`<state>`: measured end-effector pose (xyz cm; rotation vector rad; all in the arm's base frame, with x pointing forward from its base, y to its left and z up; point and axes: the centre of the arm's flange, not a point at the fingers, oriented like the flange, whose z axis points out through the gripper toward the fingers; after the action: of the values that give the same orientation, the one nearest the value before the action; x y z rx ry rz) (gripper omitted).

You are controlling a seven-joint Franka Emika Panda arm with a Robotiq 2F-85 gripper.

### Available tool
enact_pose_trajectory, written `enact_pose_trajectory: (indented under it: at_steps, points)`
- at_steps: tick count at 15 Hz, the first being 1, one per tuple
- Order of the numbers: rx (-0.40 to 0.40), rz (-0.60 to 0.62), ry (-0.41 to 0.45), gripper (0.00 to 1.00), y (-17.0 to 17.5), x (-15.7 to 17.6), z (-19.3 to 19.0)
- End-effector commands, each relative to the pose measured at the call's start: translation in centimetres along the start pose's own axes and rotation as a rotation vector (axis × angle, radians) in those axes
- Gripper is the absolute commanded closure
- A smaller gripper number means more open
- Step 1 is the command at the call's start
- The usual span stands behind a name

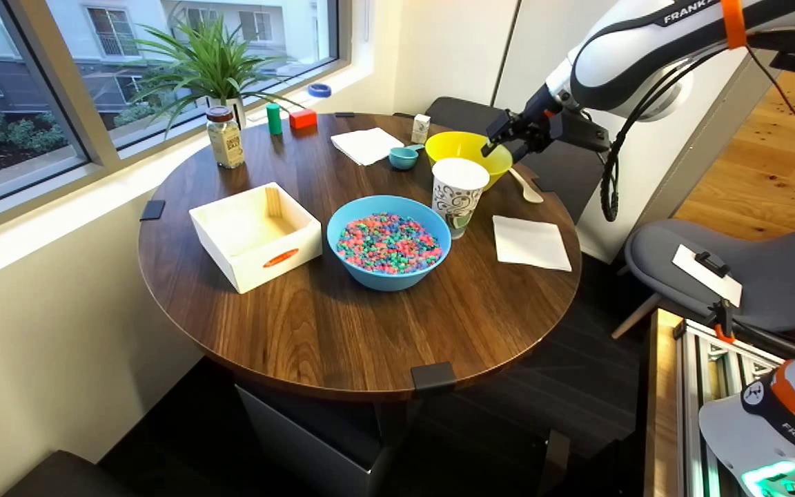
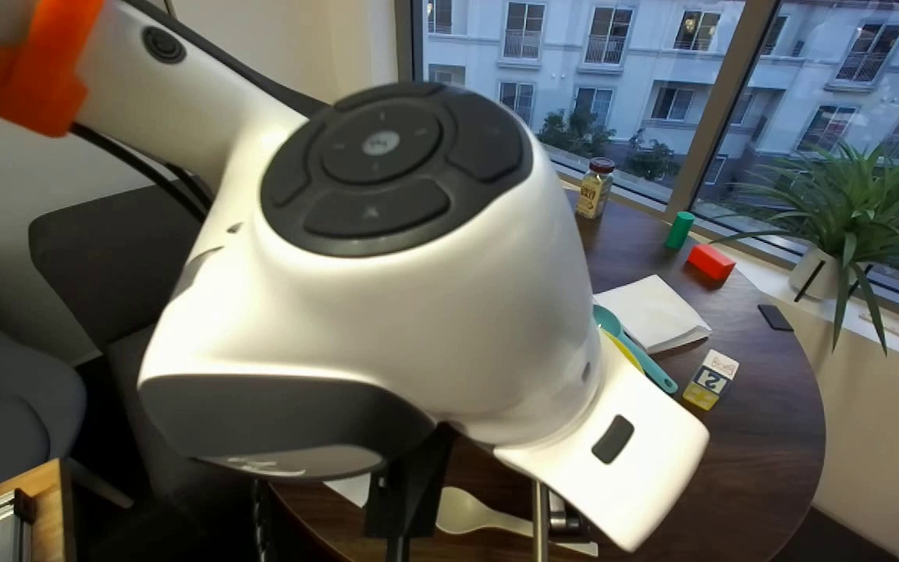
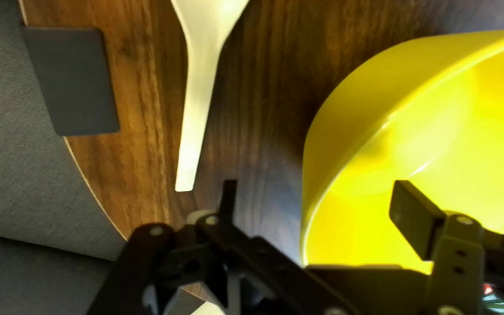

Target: Put the yellow bowl on the paper cup and then put some of the contents of the blue bowl into the yellow bowl

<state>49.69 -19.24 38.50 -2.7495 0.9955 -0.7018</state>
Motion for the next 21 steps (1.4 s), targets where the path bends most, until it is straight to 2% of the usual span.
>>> enact_pose_trajectory:
  at_steps: [1,7,9,15,21]
  points:
    - [0.01,0.001,0.008,0.42,0.2,0.7,1.6]
    - [0.031,0.012,-0.003,0.89,0.2,1.0,2.0]
    - [0.041,0.015,-0.003,1.0,0.2,1.0,2.0]
    - [0.088,0.025,0.001,0.98,-0.2,0.7,0.9]
    - [0.163,0.043,0.055,0.98,-1.0,1.3,-2.5]
